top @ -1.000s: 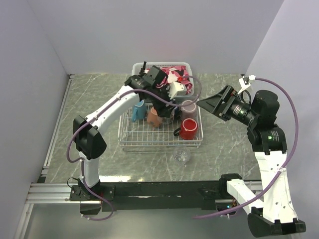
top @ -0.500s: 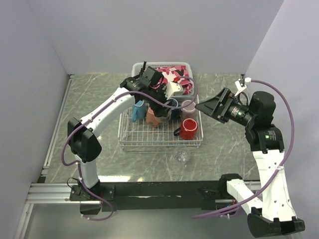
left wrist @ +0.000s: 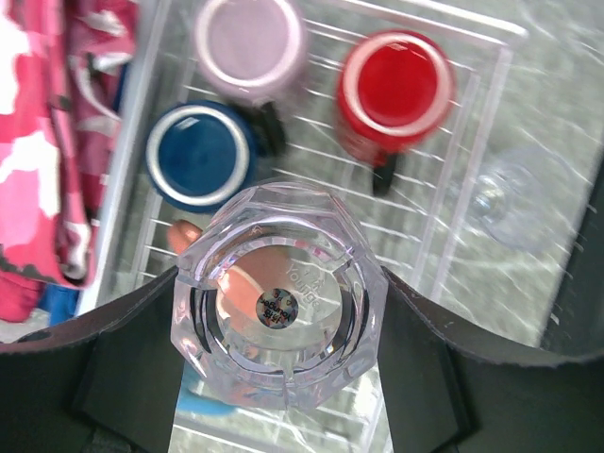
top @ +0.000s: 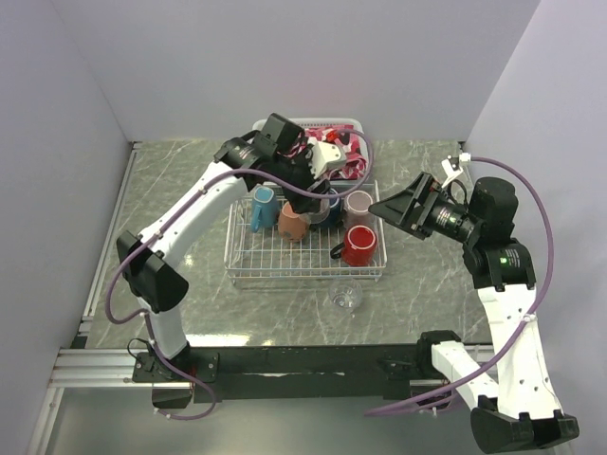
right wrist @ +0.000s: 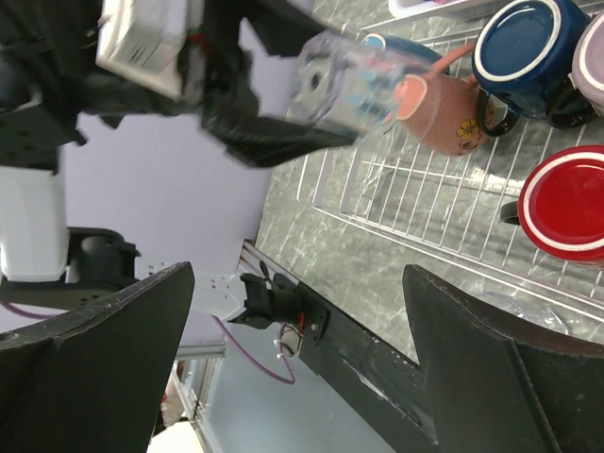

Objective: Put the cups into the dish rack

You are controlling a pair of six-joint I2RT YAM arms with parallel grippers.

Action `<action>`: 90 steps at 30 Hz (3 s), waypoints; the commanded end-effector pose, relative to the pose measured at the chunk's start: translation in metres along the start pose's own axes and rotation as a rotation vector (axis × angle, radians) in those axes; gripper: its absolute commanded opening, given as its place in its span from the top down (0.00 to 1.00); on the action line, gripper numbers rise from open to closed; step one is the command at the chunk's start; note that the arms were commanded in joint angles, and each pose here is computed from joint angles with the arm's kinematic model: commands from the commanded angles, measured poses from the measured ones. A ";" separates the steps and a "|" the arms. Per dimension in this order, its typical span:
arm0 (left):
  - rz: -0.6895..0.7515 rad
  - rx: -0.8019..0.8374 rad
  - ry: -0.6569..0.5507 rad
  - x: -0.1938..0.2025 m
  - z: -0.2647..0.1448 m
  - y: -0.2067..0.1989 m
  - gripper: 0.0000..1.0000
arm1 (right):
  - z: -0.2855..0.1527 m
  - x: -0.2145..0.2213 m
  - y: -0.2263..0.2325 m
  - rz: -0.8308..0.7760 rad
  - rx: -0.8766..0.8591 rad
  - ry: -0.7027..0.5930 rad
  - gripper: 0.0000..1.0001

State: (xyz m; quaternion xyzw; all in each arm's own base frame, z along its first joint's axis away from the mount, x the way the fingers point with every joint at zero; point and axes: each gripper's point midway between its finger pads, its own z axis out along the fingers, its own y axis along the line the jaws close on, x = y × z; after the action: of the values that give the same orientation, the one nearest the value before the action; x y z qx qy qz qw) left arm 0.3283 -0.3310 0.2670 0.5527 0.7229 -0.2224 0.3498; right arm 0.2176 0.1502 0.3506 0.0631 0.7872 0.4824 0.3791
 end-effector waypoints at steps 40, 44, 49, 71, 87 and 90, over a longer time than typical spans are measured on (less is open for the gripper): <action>-0.081 0.162 0.121 0.096 0.099 -0.033 0.99 | -0.005 0.002 -0.003 -0.018 0.023 -0.005 0.00; -0.096 0.205 0.147 0.105 0.096 -0.044 0.79 | -0.007 0.006 -0.011 -0.022 0.072 0.018 0.00; -0.124 0.235 0.142 0.098 0.085 -0.052 0.49 | -0.011 0.012 -0.023 -0.040 0.134 0.034 0.00; -0.104 0.029 -0.162 -0.007 -0.058 -0.014 0.04 | 0.003 0.107 -0.045 -0.121 0.345 0.392 0.04; -0.339 -0.175 -0.246 0.025 -0.148 0.000 0.04 | 0.048 0.186 -0.101 -0.449 0.549 0.623 0.23; -0.366 -0.245 -0.260 0.034 -0.151 0.004 0.04 | 0.047 0.192 -0.108 -0.435 0.553 0.621 0.26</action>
State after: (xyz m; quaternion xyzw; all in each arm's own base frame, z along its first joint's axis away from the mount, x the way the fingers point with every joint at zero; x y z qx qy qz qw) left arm 0.2880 -0.2123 0.3504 0.3729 0.7630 -0.2736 0.4516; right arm 0.1365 0.2187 0.1540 -0.1552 0.9614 0.1634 0.1577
